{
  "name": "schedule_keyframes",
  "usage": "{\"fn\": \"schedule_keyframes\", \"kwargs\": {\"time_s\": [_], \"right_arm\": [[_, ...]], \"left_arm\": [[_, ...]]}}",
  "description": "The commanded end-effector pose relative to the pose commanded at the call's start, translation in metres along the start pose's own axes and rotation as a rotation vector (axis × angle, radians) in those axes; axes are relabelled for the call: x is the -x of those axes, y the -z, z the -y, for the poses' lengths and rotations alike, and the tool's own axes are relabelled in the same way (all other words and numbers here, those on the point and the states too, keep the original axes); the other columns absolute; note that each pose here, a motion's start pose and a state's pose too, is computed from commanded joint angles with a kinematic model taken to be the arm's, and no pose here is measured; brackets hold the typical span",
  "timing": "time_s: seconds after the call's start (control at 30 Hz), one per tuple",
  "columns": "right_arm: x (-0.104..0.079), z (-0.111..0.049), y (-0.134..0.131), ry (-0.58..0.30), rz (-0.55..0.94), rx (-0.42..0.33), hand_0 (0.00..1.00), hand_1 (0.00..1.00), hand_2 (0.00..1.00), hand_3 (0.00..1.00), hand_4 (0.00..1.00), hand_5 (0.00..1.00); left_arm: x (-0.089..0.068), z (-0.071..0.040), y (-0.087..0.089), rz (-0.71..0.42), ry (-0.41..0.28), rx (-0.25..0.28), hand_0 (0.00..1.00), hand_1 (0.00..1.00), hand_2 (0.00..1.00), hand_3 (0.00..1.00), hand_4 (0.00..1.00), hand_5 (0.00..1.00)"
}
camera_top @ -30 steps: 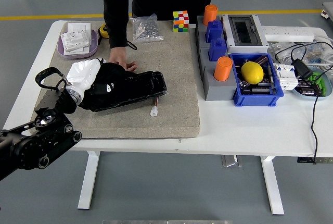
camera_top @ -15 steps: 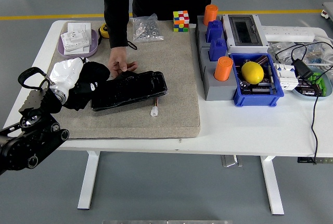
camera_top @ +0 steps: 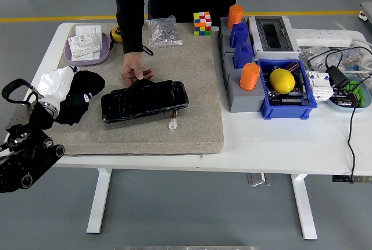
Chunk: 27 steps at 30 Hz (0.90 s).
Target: Pick the rag up,wipe the panel,place it on the desk
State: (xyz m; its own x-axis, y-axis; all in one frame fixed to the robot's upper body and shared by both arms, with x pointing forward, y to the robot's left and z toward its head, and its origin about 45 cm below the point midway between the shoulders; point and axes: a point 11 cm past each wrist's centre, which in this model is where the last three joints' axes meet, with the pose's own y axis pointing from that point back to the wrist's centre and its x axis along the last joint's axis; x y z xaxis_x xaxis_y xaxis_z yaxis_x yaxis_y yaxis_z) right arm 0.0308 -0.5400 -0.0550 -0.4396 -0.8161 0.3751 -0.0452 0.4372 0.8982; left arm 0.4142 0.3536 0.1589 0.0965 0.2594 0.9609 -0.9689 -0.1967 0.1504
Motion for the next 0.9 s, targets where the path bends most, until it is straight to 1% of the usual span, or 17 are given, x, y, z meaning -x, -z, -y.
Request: {"fn": "schedule_keyframes", "kwargs": {"time_s": [0.13, 0.17, 0.33, 0.37, 0.53, 0.57, 0.73, 0.77, 0.9], "right_arm": [[0.000, 0.000, 0.000, -0.001, -0.001, 0.001, 0.690, 0.448, 0.638, 0.617, 0.998, 0.703], [0.000, 0.000, 0.000, -0.001, -0.001, 0.001, 0.691, 0.448, 0.638, 0.617, 0.998, 0.703], [0.000, 0.000, -0.001, -0.001, -0.004, 0.004, 0.691, 0.448, 0.638, 0.617, 0.998, 0.703], [0.000, 0.000, -0.001, -0.001, -0.004, 0.004, 0.691, 0.448, 0.638, 0.617, 0.998, 0.704], [0.001, 0.000, -0.001, -0.001, -0.006, 0.003, 0.691, 0.448, 0.638, 0.617, 0.998, 0.704], [0.001, 0.000, -0.001, -0.001, -0.007, 0.003, 0.692, 0.448, 0.638, 0.618, 0.998, 0.704], [0.000, 0.000, -0.003, -0.002, -0.006, 0.007, 0.692, 0.448, 0.638, 0.618, 0.998, 0.704], [0.000, 0.000, -0.003, -0.003, -0.007, 0.007, 0.692, 0.448, 0.638, 0.619, 0.998, 0.704], [-0.001, 0.000, -0.003, -0.004, -0.007, 0.008, 0.692, 0.448, 0.638, 0.619, 0.998, 0.704]], "left_arm": [[0.004, 0.000, 0.013, -0.014, -0.001, -0.025, 0.219, 0.090, 0.437, 0.309, 0.002, 0.002], [0.005, 0.000, 0.016, -0.017, -0.001, -0.028, 0.229, 0.114, 0.441, 0.317, 0.002, 0.002], [0.010, 0.000, 0.022, -0.027, 0.001, -0.043, 0.229, 0.114, 0.441, 0.317, 0.002, 0.002], [0.011, 0.000, 0.023, -0.028, 0.004, -0.045, 0.274, 0.233, 0.464, 0.398, 0.286, 0.002], [0.018, 0.000, 0.031, -0.021, 0.023, -0.068, 0.274, 0.233, 0.464, 0.398, 0.286, 0.002], [0.020, -0.001, 0.033, -0.018, 0.031, -0.074, 0.333, 0.422, 0.527, 0.530, 0.438, 0.002], [0.024, -0.002, 0.037, -0.019, 0.056, -0.091, 0.333, 0.422, 0.527, 0.530, 0.438, 0.002], [0.025, -0.002, 0.036, -0.022, 0.058, -0.090, 0.424, 0.654, 0.670, 0.582, 0.765, 0.125], [0.025, -0.003, 0.036, -0.055, 0.068, -0.093, 0.424, 0.654, 0.670, 0.582, 0.765, 0.125]]}}
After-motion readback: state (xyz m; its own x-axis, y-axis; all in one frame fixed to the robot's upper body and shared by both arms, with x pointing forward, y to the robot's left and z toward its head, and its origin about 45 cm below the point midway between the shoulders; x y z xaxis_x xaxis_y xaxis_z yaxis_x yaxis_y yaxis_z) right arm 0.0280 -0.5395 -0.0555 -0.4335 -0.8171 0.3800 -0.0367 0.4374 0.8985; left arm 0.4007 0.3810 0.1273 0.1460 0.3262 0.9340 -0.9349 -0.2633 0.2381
